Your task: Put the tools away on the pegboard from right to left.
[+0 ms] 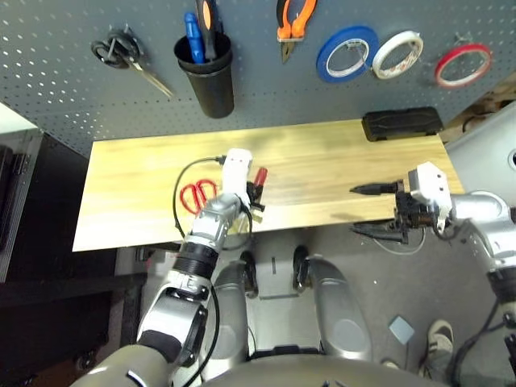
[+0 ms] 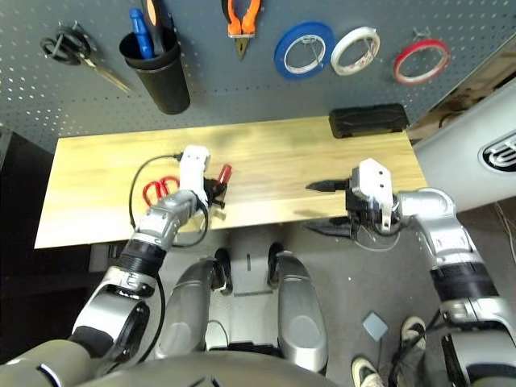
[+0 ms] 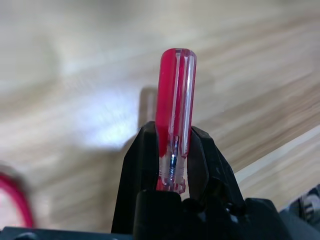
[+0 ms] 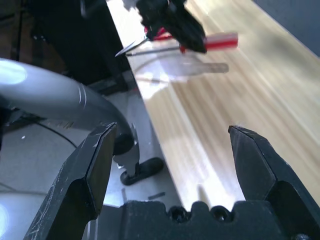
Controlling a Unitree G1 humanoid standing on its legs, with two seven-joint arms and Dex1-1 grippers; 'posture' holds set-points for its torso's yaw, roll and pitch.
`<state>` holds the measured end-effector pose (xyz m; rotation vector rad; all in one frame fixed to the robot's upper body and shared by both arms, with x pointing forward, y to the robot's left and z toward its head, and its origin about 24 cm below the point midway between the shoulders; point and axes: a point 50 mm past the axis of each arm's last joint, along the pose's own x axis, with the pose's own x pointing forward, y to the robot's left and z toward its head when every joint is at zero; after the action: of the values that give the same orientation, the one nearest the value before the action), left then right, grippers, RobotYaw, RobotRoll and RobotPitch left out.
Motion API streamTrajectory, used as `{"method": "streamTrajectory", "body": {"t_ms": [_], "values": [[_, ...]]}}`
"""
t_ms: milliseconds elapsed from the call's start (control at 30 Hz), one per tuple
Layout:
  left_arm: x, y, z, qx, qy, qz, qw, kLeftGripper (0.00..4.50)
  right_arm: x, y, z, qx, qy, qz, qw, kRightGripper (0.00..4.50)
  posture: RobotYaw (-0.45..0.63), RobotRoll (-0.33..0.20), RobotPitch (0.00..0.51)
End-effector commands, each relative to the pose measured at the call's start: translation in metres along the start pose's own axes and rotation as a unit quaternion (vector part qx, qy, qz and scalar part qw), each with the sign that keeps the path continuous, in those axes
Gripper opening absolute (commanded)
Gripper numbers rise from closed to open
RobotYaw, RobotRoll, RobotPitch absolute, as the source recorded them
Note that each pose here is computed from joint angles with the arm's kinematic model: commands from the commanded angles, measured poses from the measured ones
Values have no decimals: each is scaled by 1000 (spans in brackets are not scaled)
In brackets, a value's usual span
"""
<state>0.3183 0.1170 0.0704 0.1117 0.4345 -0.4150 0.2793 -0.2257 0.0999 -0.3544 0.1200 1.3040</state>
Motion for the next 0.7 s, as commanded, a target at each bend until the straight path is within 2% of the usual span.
{"method": "streamTrajectory", "body": {"t_ms": [33,233,467,700], "values": [[-17,-1,5,5,-7,-3,1000,827,4,-2,-8,9,6,9,1000,4500,-32,0,301],[-46,3,22,23,-42,12,999,827,13,-25,8,4,-49,-8,999,4500,24,0,256],[-77,13,40,44,-79,34,995,827,13,-37,19,-15,-75,-1,997,4500,64,0,213],[-102,18,62,72,-165,23,983,827,9,-50,34,-52,-114,-19,992,4500,84,0,183]]}}
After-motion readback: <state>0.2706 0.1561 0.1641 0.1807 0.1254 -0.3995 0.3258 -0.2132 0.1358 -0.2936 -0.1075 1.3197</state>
